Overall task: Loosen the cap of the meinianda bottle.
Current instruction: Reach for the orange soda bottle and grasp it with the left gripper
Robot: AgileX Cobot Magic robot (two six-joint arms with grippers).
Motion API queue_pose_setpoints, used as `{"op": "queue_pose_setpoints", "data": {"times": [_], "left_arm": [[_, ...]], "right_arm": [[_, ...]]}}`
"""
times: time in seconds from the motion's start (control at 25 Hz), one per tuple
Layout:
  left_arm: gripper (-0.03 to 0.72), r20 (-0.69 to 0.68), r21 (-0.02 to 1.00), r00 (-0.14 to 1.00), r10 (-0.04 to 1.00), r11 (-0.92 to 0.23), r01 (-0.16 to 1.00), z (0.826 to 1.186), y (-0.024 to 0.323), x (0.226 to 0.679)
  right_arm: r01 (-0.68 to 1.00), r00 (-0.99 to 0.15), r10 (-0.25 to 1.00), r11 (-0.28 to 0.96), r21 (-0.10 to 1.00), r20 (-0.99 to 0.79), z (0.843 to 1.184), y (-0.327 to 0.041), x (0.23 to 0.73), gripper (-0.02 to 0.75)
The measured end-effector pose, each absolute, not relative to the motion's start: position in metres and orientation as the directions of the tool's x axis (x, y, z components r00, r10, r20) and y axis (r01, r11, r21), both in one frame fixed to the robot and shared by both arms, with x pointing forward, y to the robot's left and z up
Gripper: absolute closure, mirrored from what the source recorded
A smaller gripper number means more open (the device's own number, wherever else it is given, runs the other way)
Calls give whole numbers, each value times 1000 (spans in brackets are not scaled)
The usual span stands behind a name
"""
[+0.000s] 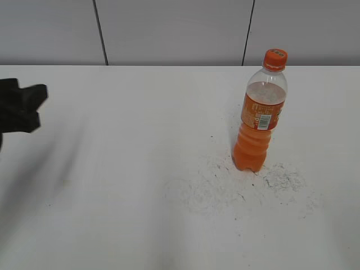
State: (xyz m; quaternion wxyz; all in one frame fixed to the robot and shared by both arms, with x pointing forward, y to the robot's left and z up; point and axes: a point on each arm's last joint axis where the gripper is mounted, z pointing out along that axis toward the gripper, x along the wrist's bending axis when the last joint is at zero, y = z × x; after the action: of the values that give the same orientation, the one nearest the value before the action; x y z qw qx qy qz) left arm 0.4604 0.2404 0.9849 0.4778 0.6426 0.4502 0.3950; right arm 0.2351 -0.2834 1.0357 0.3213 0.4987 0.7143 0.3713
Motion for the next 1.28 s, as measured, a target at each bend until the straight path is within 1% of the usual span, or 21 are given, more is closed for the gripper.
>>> {"op": "queue_pose_setpoints", "data": {"times": [0.04, 0.16, 0.28, 0.4, 0.52, 0.72, 0.92, 1.04, 1.12, 1.28], "left_arm": [[255, 82, 968, 329, 941, -153, 197, 977, 231, 463], [255, 48, 971, 430, 902, -143, 191, 954, 213, 471], [255, -3, 966, 523, 852, -134, 222, 931, 197, 485], [255, -32, 955, 631, 775, -163, 248, 912, 179, 504], [255, -51, 951, 720, 692, -187, 247, 902, 162, 522], [255, -45, 956, 815, 578, -213, 203, 897, 141, 550], [255, -73, 946, 918, 391, -265, 188, 896, 118, 572], [255, -88, 939, 950, 301, -294, 180, 895, 109, 585], [255, -102, 940, 964, 247, -292, 175, 894, 103, 591], [255, -126, 946, 975, 181, -274, 173, 889, 90, 592]], "right_arm": [[474, -296, 951, 227, 851, -89, 1036, -283, 235, 230], [474, -296, 951, 227, 851, -89, 1036, -283, 235, 230], [474, -296, 951, 227, 851, -89, 1036, -283, 235, 230], [474, -297, 951, 227, 851, -89, 1036, -283, 235, 230], [474, -297, 951, 227, 851, -89, 1036, -283, 235, 230], [474, -297, 951, 228, 851, -89, 1036, -283, 235, 230], [474, -297, 951, 228, 851, -89, 1036, -283, 235, 230], [474, -297, 951, 228, 851, -89, 1036, -283, 235, 230], [474, -297, 951, 228, 851, -89, 1036, -283, 235, 230], [474, -297, 951, 228, 851, -89, 1036, -283, 235, 230]]}}
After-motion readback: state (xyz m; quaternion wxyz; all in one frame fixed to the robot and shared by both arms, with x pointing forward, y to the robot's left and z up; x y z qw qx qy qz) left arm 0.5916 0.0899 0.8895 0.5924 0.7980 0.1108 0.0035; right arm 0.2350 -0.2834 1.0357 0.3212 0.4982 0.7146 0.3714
